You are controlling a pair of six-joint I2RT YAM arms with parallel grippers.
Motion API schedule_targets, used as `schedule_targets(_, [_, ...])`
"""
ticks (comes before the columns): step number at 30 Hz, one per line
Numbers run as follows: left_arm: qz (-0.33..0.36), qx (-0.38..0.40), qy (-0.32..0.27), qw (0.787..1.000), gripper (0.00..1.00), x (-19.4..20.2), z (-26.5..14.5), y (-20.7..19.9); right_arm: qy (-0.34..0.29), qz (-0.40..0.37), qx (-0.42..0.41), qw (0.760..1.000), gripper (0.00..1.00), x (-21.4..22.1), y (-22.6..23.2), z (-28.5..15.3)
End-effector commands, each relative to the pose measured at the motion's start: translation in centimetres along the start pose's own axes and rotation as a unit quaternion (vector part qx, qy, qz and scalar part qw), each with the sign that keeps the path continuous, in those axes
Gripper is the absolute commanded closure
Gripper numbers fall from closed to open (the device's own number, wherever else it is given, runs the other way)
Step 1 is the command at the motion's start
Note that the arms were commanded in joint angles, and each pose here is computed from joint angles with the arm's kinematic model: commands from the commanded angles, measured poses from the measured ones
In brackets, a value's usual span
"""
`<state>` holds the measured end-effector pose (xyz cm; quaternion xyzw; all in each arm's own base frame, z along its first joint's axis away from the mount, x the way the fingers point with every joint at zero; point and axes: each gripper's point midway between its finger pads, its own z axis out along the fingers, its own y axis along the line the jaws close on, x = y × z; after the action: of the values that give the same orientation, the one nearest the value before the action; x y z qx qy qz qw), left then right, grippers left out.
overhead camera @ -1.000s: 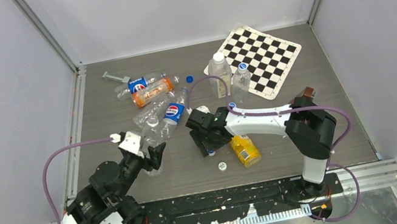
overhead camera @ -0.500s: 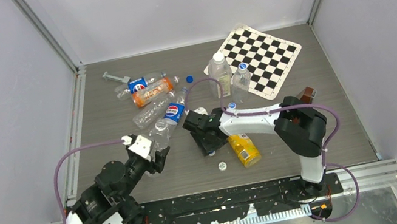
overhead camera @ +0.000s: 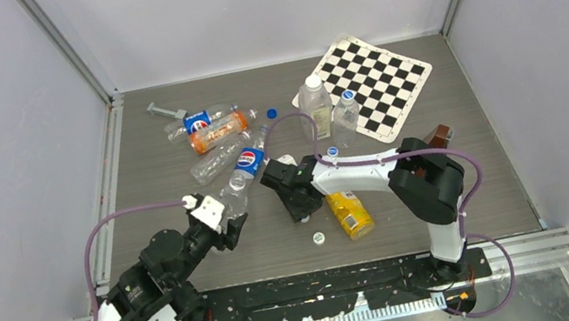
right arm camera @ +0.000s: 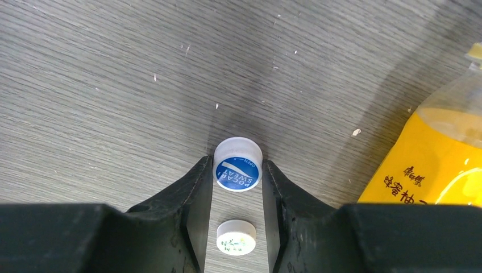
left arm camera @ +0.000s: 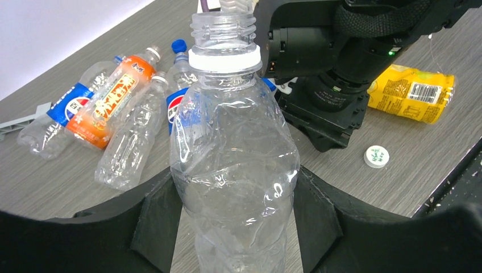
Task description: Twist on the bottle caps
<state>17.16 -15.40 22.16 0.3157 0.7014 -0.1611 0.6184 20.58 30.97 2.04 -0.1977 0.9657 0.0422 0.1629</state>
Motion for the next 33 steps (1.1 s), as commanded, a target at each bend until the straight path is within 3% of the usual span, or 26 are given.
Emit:
schedule_targets(1, [0.006, 0.013, -0.025, 1.000, 1.00, -1.2, 0.4, -0.4, -0.025, 0.001, -0.005, 1.000, 0.66, -1.3, 0.6, -0.1])
schedule_targets(6, [0.012, 0.030, -0.012, 0.999, 1.00, -0.7, 0.8, -1.1, -0.031, -0.003, -0.012, 0.999, 0.77, -1.1, 0.3, -0.6])
schedule_targets(12, [0.025, 0.072, 0.020, 0.997, 1.00, 0.4, 1.7, -2.8, -0.085, -0.015, -0.050, 0.995, 0.98, -2.7, -0.2, -5.4])
schedule_targets(18, [0.039, 0.119, 0.038, 0.991, 1.00, 1.3, 2.6, -4.7, -0.170, -0.034, -0.113, 0.978, 0.99, -4.4, -1.4, -13.0])
schedule_targets(25, [0.043, 0.177, 0.027, 0.983, 1.00, 1.0, 2.9, -6.8, -0.272, -0.127, -0.209, 0.931, 0.99, -4.3, -1.6, -22.0])
schedule_targets(33, [0.065, 0.246, -0.008, 0.967, 1.00, -0.5, 3.1, -9.2, -0.308, -0.220, -0.304, 0.875, 0.99, -2.7, 0.7, -26.2])
